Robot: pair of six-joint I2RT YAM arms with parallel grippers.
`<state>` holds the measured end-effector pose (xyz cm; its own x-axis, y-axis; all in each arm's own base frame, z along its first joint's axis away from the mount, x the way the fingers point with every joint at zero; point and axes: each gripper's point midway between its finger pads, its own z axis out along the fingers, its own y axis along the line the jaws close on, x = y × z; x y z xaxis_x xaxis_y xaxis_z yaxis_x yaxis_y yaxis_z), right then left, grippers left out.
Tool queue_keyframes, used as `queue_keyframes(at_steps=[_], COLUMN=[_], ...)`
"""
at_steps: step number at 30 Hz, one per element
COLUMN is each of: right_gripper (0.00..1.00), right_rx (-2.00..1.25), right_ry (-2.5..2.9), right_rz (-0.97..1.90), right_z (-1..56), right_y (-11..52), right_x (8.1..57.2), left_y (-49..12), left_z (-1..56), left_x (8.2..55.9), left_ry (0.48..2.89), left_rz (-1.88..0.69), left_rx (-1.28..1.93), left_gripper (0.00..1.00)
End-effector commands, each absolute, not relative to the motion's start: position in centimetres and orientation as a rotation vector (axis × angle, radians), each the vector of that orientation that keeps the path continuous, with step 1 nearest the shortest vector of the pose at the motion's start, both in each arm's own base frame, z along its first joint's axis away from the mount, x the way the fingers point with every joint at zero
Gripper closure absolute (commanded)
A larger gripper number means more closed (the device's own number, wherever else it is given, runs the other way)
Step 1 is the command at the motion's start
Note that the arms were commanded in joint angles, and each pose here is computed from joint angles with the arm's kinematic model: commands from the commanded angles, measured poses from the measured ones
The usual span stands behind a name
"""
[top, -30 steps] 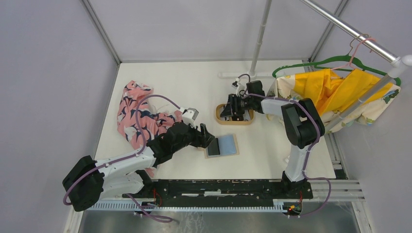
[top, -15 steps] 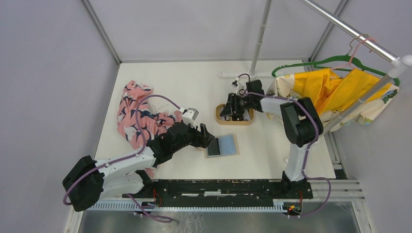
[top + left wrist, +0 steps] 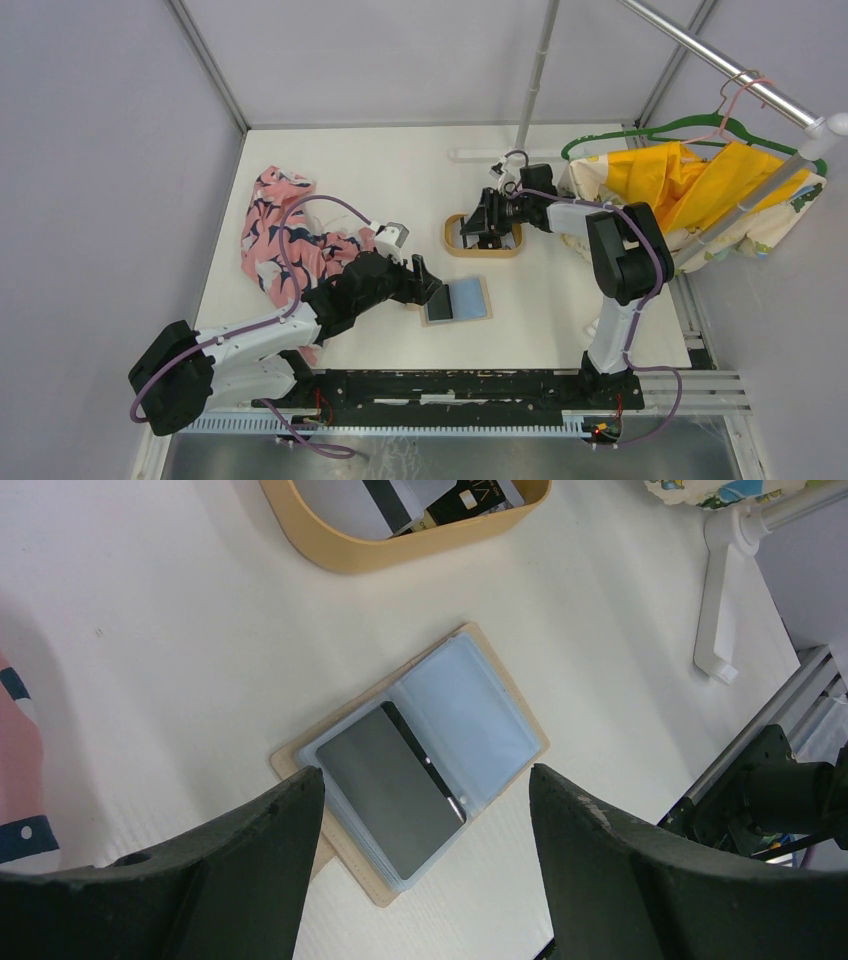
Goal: Put the credit cards into the card holder
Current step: Pick up the credit card from the storage box.
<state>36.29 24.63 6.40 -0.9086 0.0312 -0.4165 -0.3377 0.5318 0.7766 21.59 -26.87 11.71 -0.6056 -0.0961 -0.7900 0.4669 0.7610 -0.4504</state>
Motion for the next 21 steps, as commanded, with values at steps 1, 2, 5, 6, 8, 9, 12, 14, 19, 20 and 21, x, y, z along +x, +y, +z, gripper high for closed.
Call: queue_keyframes(at_steps=[1,2,5,6,8,9,12,14,19,20,21], right_gripper=[0.5,0.5,0.55,0.55,0.56,0.56,0.6,0.62,0.76,0.79,0.83], right_rx=[-0.281,-0.276,-0.268,-0.269,-0.267,-0.265,-0.255,-0.246,-0.229,-0.222,-0.221], right_ry=[2.317,2.327,2.343,2.348,2.352,2.353,2.356,2.357,2.364,2.367,2.367], right_rz=[1.312,1.297,1.26,1.25,1.236,1.228,1.218,1.215,1.206,1.201,1.194], right_z=[8.5,8.2,7.7,7.5,7.4,7.4,7.3,7.3,7.0,6.9,6.9], right_y=[24.0,23.8,23.3,23.1,22.9,22.8,22.3,22.0,21.6,21.4,21.3], right_x=[37.1,37.1,37.3,37.3,37.4,37.4,37.5,37.5,37.5,37.5,37.5], left_y=[-27.2,-27.2,-27.2,-27.1,-27.0,-27.0,-26.9,-26.9,-26.9,-26.9,-26.9], left_z=[14.0,14.0,14.1,14.1,14.1,14.1,14.1,14.0,14.1,14.1,14.2], left_x=[22.5,22.5,22.4,22.4,22.4,22.4,22.4,22.4,22.3,22.3,22.3], left_ry=[1.999,2.0,1.998,1.999,1.999,1.998,1.998,1.999,1.999,1.998,1.998], left_rz=[-0.822,-0.821,-0.821,-0.821,-0.817,-0.818,-0.816,-0.814,-0.818,-0.82,-0.819], left_rx=[0.278,0.278,0.28,0.28,0.278,0.278,0.276,0.275,0.276,0.276,0.276], left_gripper=[0.19,0.19,0.19,0.19,0.19,0.19,0.19,0.19,0.19,0.19,0.19])
